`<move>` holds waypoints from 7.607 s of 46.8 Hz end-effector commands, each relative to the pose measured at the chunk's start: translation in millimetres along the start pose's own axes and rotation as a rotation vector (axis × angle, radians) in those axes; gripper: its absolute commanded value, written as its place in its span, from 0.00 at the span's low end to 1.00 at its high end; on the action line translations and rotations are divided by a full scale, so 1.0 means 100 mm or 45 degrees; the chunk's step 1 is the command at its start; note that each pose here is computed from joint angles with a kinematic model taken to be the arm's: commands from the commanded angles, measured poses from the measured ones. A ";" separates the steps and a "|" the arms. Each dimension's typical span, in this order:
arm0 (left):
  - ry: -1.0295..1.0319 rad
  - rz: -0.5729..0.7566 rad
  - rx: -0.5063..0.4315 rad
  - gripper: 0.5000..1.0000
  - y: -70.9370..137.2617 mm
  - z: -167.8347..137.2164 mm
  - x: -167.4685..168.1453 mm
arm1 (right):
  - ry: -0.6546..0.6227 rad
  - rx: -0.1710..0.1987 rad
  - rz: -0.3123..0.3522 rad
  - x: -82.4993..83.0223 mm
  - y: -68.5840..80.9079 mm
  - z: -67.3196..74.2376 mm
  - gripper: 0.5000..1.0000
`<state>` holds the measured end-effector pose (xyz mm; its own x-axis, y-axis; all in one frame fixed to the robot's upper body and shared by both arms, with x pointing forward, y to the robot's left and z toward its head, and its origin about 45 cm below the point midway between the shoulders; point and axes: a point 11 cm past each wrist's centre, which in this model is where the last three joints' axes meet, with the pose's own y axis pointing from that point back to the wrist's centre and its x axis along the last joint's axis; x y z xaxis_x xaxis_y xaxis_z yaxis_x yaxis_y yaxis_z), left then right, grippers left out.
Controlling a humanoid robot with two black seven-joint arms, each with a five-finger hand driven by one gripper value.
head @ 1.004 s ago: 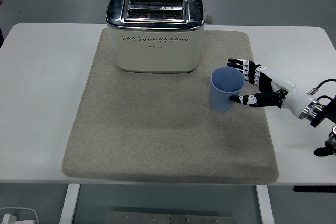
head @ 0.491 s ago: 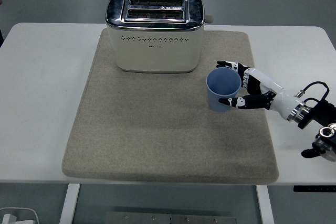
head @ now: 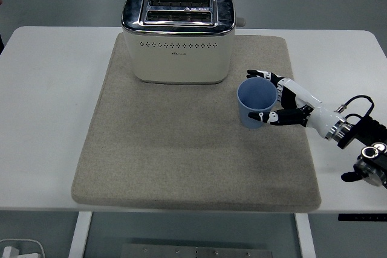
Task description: Put the water cup in front of the bread machine
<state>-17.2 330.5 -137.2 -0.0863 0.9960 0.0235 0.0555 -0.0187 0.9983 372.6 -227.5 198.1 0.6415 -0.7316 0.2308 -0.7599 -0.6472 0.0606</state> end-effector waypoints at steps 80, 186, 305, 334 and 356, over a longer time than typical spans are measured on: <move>0.000 0.000 0.002 1.00 0.00 -0.01 0.00 | -0.082 0.152 0.004 -0.41 -0.49 -0.29 0.25; 0.000 0.000 0.002 1.00 0.00 -0.01 0.00 | -0.059 0.157 -0.055 -1.13 -1.32 -0.37 0.53; 0.000 0.000 0.000 1.00 0.00 0.00 0.00 | -0.019 0.138 0.082 -0.18 -0.79 -0.34 0.85; 0.000 0.000 0.000 1.00 0.00 0.00 0.00 | -0.125 0.117 0.247 0.64 -0.55 -0.52 0.85; 0.000 0.000 0.000 1.00 0.00 0.00 0.00 | -0.497 -0.210 0.319 1.01 -0.69 -0.55 0.86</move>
<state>-17.1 330.5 -137.2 -0.0867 0.9960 0.0233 0.0554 -0.0185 0.9983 478.3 -242.6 266.8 0.4274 -0.8996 -0.0901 -0.8814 -0.4368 0.1801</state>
